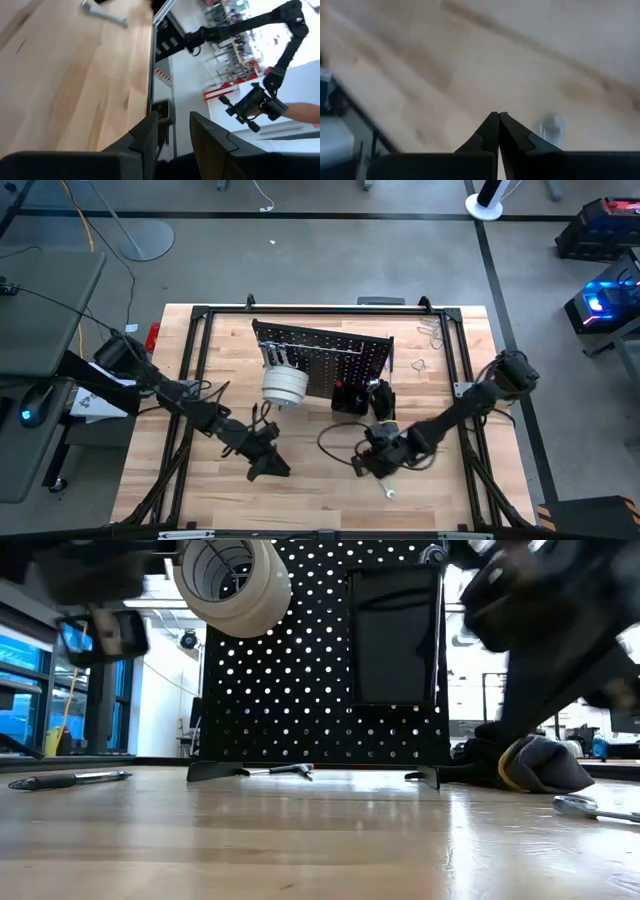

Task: Hang tools onto peg board
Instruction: Hang the 12 mm tool onto the pegboard aligned with the others

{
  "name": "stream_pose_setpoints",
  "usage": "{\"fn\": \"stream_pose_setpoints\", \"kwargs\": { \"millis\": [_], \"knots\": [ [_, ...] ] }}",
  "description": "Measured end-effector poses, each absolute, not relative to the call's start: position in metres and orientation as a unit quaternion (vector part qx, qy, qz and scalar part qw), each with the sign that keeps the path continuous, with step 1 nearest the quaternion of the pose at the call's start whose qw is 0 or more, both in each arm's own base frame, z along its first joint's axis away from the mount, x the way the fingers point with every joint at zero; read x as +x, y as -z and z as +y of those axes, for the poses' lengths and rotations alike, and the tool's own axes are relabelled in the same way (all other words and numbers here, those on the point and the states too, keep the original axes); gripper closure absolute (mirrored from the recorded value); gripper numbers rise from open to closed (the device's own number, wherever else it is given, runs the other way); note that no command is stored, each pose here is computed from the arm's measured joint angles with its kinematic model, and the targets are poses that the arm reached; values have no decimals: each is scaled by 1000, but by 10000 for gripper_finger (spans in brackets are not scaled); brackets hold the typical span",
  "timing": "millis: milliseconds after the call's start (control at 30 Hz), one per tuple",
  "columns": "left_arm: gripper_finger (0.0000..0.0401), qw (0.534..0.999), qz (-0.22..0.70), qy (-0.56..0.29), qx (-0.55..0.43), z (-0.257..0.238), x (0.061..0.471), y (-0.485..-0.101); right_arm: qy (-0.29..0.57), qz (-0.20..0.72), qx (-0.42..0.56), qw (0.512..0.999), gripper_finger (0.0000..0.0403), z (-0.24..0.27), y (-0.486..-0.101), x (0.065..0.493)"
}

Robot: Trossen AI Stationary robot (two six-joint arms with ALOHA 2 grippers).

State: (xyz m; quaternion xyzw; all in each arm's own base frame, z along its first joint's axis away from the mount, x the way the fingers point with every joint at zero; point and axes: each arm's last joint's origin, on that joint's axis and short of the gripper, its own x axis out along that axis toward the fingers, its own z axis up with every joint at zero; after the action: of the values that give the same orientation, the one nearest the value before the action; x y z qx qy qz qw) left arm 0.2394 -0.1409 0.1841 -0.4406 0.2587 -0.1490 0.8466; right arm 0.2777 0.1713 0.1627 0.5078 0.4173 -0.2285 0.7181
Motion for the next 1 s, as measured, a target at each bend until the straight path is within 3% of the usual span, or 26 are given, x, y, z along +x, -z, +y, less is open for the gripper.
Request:
{"fn": "stream_pose_setpoints", "kwargs": {
  "millis": [200,367,533,1000],
  "knots": [
    [324,882,260,184,-348,-143,281,-174,234,389,506,733,403,189,-194,239],
    [392,895,286,183,-290,-149,325,-161,232,473,517,674,403,205,-194,214],
    [399,885,331,193,-265,-160,354,-148,206,538,524,627,403,229,-180,203],
    [401,847,371,248,-289,-159,359,-145,233,499,530,645,403,230,-156,222]
  ]
}}
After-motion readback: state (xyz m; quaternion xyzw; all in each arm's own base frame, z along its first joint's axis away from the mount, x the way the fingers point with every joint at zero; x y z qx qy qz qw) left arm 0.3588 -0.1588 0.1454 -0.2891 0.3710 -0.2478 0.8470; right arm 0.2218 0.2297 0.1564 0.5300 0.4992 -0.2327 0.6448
